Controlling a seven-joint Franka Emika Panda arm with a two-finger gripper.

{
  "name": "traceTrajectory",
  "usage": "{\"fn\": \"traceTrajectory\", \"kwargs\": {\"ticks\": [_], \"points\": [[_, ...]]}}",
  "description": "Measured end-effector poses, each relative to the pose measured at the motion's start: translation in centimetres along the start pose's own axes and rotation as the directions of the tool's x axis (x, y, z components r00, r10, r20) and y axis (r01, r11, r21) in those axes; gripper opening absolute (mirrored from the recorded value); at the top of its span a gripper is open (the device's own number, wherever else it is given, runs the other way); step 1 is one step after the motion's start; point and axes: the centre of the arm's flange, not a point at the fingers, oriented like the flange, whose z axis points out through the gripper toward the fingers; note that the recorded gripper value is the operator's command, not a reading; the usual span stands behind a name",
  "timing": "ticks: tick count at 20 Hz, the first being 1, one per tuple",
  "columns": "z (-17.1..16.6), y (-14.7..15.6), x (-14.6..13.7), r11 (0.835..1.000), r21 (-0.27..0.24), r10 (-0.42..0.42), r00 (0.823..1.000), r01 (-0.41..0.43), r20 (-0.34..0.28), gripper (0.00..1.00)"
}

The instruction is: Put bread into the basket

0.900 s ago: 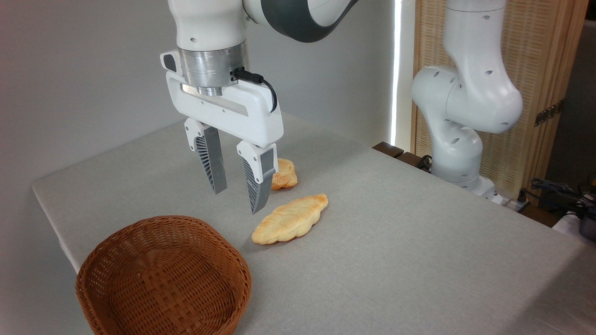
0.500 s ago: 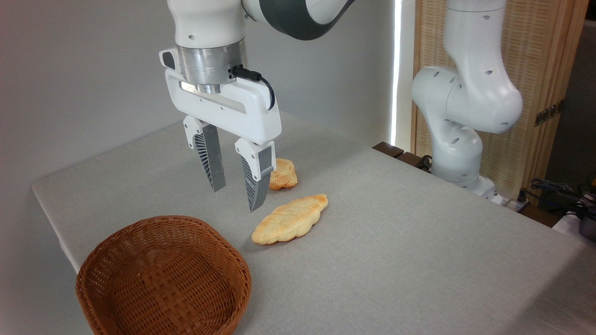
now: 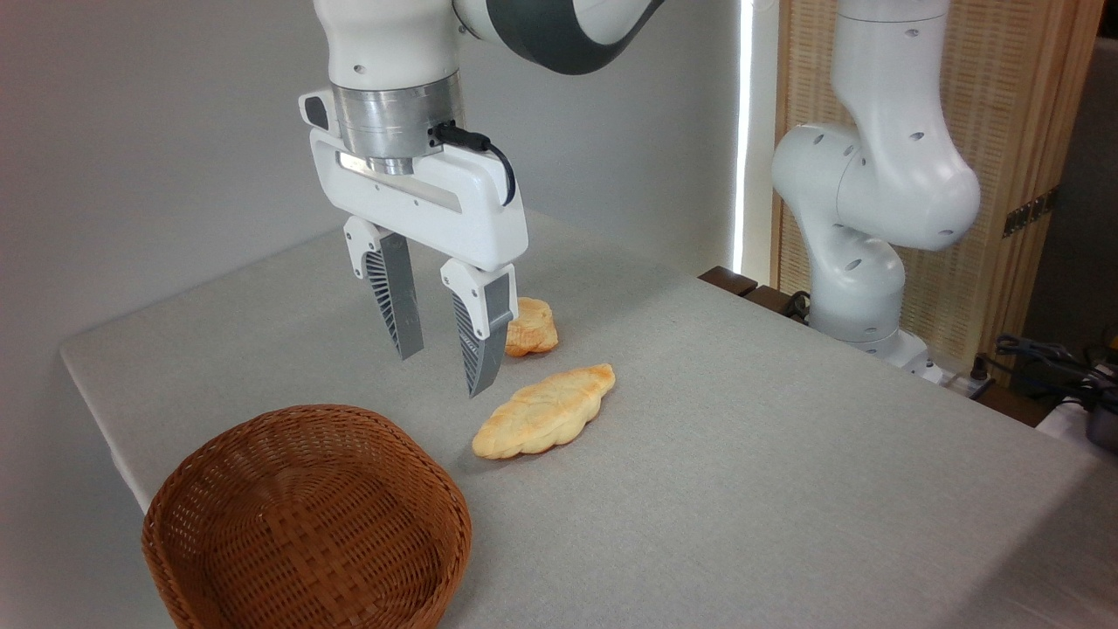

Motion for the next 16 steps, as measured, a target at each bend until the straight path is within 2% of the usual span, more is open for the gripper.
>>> {"fn": "traceTrajectory", "kwargs": {"ticks": [16], "points": [[0.07,0.28,0.10,1.000,-0.003,0.005,1.000,-0.005,0.005,1.00]]}}
